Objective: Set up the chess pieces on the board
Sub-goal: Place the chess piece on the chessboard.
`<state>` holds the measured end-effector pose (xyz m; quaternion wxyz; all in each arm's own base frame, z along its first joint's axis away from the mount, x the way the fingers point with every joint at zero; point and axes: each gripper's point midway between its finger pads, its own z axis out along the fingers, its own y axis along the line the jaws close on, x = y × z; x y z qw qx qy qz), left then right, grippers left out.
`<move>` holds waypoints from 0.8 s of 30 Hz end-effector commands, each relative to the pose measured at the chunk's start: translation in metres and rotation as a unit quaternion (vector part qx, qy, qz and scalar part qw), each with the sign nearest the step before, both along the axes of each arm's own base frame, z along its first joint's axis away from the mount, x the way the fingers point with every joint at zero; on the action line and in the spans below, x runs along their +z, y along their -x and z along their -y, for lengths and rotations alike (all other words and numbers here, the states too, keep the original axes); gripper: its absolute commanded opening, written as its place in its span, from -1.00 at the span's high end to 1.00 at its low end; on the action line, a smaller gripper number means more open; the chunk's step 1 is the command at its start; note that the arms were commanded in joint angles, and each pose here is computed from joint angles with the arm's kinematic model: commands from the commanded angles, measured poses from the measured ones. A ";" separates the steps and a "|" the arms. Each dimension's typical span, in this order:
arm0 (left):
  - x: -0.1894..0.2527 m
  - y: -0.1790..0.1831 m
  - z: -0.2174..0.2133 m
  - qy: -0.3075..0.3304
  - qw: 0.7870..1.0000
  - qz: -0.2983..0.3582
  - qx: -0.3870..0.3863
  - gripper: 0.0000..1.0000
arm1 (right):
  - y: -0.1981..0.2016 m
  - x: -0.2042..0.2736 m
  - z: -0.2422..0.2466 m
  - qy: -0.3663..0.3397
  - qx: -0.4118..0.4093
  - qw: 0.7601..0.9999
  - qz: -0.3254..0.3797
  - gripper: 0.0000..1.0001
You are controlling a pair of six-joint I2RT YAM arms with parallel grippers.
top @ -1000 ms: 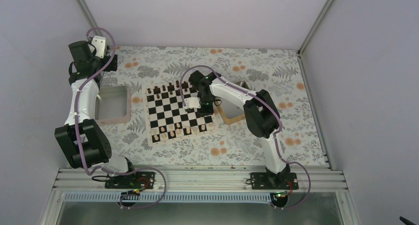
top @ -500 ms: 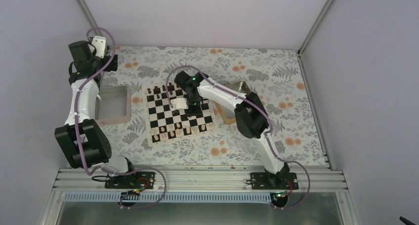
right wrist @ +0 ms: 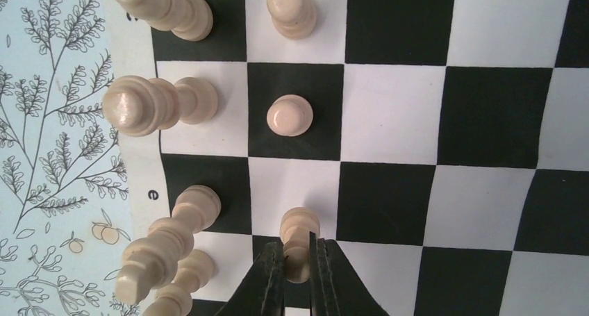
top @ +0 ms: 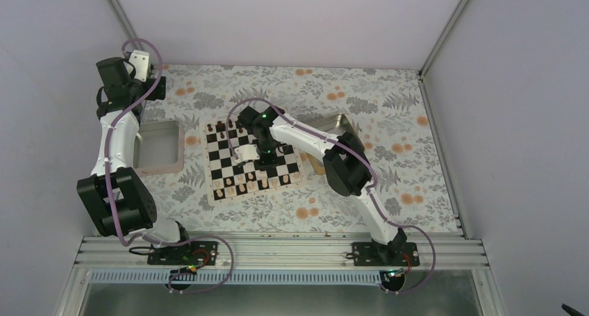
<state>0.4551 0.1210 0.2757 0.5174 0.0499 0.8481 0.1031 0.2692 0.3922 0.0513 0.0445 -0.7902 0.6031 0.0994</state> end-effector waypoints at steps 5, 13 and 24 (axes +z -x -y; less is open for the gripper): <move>0.013 0.002 0.000 -0.005 1.000 0.021 -0.004 -1.00 | 0.011 -0.002 -0.004 0.001 0.016 1.000 -0.014 0.92; 0.013 0.002 -0.001 -0.005 1.000 0.022 -0.003 -1.00 | 0.009 -0.006 -0.009 -0.004 0.020 1.000 -0.012 0.92; 0.011 0.001 -0.001 -0.005 1.000 0.022 -0.003 -1.00 | 0.010 -0.011 -0.010 -0.002 0.021 1.000 -0.017 0.92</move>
